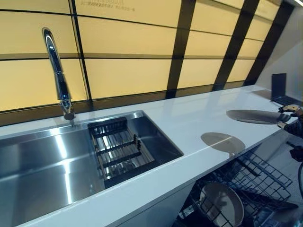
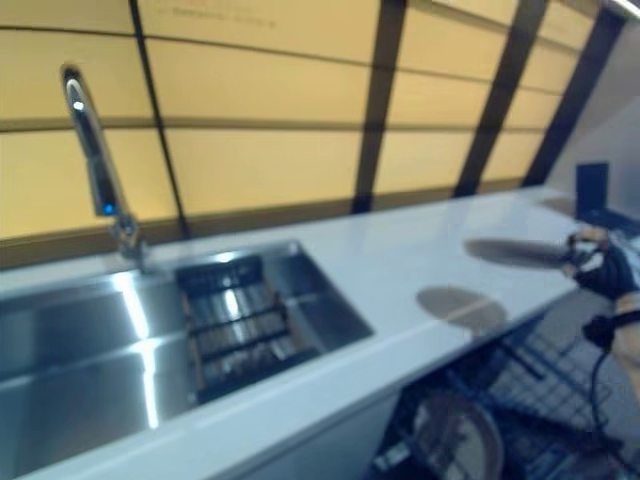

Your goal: Take plates into dishwasher

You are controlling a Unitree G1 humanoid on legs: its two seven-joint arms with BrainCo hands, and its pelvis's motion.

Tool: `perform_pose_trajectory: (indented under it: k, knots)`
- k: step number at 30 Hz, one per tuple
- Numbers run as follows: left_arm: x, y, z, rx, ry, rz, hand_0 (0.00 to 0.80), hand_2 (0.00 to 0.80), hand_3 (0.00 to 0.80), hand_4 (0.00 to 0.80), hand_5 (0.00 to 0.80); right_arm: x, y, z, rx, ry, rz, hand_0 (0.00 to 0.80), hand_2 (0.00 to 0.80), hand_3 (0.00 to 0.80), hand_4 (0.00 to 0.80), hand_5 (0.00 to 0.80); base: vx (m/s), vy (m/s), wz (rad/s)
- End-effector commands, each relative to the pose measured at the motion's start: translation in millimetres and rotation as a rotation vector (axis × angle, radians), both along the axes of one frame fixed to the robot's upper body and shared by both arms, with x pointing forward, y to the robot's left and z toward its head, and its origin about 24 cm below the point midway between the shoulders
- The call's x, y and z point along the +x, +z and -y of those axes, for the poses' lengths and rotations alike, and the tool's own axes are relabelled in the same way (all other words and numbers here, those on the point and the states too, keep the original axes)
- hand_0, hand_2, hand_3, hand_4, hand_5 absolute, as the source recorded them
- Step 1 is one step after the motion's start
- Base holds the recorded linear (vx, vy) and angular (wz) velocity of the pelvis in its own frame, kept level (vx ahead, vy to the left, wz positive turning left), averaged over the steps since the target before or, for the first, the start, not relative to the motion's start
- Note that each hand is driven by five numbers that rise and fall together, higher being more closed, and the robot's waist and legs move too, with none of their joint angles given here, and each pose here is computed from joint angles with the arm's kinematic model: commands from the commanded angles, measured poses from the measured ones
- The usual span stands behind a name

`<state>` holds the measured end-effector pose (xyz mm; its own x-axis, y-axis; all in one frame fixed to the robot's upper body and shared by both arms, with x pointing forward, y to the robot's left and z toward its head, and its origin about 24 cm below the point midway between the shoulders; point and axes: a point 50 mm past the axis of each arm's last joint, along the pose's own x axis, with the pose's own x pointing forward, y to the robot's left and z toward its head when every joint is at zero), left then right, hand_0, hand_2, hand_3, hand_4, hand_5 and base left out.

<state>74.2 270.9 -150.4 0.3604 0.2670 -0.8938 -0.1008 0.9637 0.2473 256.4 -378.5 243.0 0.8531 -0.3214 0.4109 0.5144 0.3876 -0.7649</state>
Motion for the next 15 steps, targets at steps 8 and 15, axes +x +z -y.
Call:
perform_pose_trajectory:
  k: [8,15]
  knots:
    - [4.5,-0.5,-1.0,0.022,-0.001,0.003,0.0,0.0,0.0,0.0,0.0,-26.3,55.0,24.3,-0.051,-0.144,0.154,0.8,0.8,0.8,0.8,0.8,-0.043,-0.141,-0.01]
    - [1.7,-1.1,-1.5,0.022,-0.019,-0.003,0.0,0.0,0.0,0.0,0.0,-33.1,44.6,26.6,-0.038,-0.154,0.123,0.8,0.8,0.8,0.8,0.8,-0.045,-0.107,0.0]
